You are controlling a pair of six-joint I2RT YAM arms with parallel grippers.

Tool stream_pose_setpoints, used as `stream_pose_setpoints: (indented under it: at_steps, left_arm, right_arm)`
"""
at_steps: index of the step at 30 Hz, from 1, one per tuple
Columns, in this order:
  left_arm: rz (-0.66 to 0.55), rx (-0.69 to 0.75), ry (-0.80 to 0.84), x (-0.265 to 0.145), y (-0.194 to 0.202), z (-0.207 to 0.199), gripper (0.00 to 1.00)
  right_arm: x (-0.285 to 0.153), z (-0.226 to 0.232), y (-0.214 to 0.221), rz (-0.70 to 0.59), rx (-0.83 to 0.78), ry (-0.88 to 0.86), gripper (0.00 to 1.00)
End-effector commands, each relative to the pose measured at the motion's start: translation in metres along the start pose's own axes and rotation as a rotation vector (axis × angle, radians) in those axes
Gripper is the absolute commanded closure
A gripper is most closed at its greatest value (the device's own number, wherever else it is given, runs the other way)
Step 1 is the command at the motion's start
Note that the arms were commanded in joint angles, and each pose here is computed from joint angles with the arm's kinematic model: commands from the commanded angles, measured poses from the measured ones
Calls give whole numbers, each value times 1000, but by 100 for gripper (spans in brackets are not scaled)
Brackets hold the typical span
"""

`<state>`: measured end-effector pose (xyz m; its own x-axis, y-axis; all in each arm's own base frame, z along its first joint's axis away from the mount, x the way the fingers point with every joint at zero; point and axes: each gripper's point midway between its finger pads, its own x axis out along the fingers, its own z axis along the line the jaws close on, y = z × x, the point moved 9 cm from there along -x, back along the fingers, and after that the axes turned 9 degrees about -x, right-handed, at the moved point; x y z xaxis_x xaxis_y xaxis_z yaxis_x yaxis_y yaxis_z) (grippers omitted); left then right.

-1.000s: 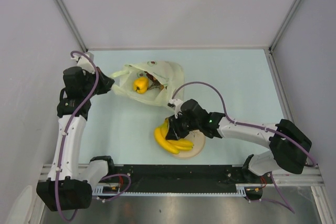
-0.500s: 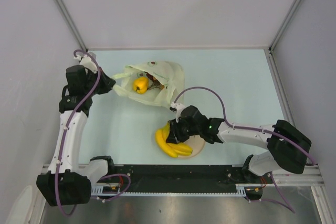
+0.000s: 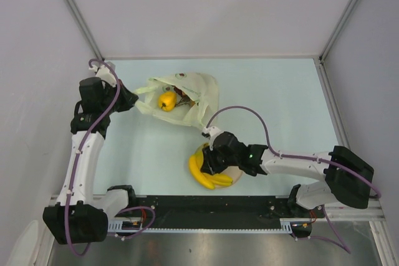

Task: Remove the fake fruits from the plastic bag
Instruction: Place the fake fruit on the plate.

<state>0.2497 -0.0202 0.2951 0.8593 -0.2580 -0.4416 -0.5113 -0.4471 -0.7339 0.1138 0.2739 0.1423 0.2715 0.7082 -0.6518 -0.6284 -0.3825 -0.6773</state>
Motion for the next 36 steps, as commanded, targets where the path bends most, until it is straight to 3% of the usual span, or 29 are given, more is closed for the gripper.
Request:
stream_pose_setpoints:
  at_steps: [1,4,5,10,13,15,16,22,28,31,36]
  left_arm:
    - [-13,16,35,-1,-5,-7,100]
    - [-18,21,34,-2,-7,-7,100]
    - [-22,22,34,-2,-7,-8,100]
    - [-23,21,34,-3,-7,-8,100]
    - [-21,19,40,-3,-6,-8,100]
    - [-18,16,40,-2,-5,-8,100]
    - [-19,15,41,-3,-5,-8,100]
    - [-31,24,43,-8,-6,-10,100]
    - [-34,27,50,-9,-7,-11,100]
    - [-45,32,57,-10,-9,-13,100]
    - [-71,55,74,-17,-16,-19,100]
  right_arm:
    - [-8,9,7,-1,-78,46,94]
    - [-5,7,8,-3,-76,75,76]
    - [-4,4,7,-10,-71,102,75]
    - [-4,-4,5,-18,-31,162,93]
    - [-3,-5,5,-14,-35,161,92]
    - [-1,-6,6,-3,-33,160,80]
    - [1,-5,6,-1,-34,146,68]
    - [4,0,4,-2,-56,83,34]
    - [-8,0,-4,32,-74,47,19]
    - [-23,2,-15,64,-130,5,6]
    - [-60,10,-51,81,-226,-52,0]
